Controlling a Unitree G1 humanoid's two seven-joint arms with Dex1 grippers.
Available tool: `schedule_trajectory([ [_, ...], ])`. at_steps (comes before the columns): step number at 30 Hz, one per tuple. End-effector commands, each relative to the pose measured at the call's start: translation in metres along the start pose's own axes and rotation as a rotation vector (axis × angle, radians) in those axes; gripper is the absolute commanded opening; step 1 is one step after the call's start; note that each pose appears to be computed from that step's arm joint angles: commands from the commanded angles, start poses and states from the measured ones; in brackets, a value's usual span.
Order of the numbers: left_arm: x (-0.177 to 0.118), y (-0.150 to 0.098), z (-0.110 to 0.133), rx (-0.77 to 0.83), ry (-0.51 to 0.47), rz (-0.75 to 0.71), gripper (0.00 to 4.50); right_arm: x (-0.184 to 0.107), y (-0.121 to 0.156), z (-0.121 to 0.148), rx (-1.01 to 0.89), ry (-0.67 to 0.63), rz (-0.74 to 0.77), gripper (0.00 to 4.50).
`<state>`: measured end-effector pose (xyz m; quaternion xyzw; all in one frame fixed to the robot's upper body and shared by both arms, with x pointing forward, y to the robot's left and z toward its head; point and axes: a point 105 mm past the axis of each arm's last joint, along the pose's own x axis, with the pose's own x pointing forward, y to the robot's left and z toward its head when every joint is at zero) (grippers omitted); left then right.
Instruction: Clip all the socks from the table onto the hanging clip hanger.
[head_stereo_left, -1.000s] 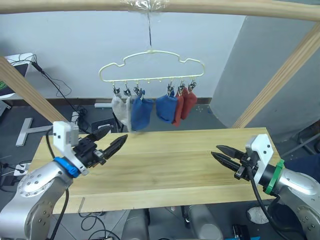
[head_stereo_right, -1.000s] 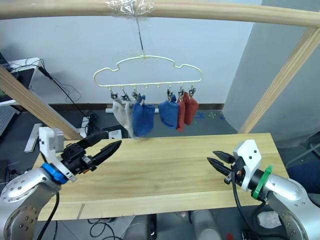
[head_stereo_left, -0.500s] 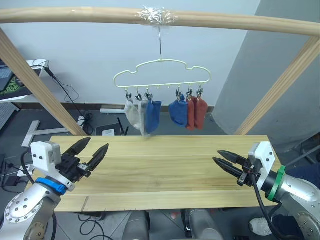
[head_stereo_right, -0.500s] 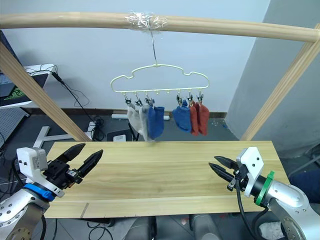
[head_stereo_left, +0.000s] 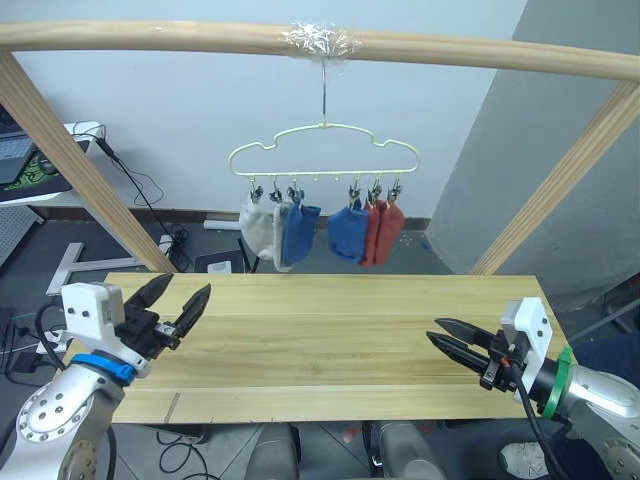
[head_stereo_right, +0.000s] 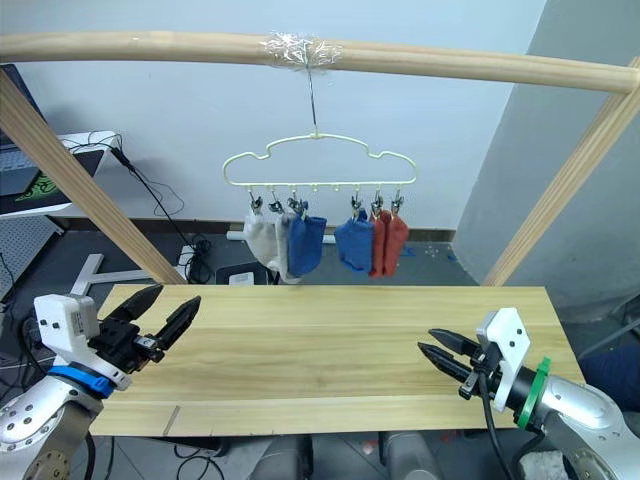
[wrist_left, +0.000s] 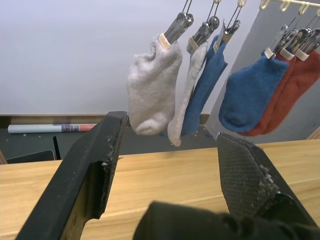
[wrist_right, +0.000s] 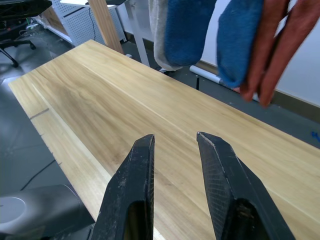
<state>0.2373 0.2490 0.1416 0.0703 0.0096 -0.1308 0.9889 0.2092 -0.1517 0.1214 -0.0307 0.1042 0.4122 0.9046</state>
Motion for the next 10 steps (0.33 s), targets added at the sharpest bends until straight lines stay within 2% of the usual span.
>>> schedule_trajectory([
  [1, 0.0016, -0.0063, 0.0075, 0.027, -0.037, 0.000, 3.25, -0.0014, -0.0013, 0.0110, -0.045, -0.028, 0.009, 1.35],
  [10, 0.0070, -0.0034, 0.0094, 0.015, -0.063, 0.034, 3.25, -0.0002, -0.0051, 0.0112, -0.057, -0.023, -0.002, 1.35],
])
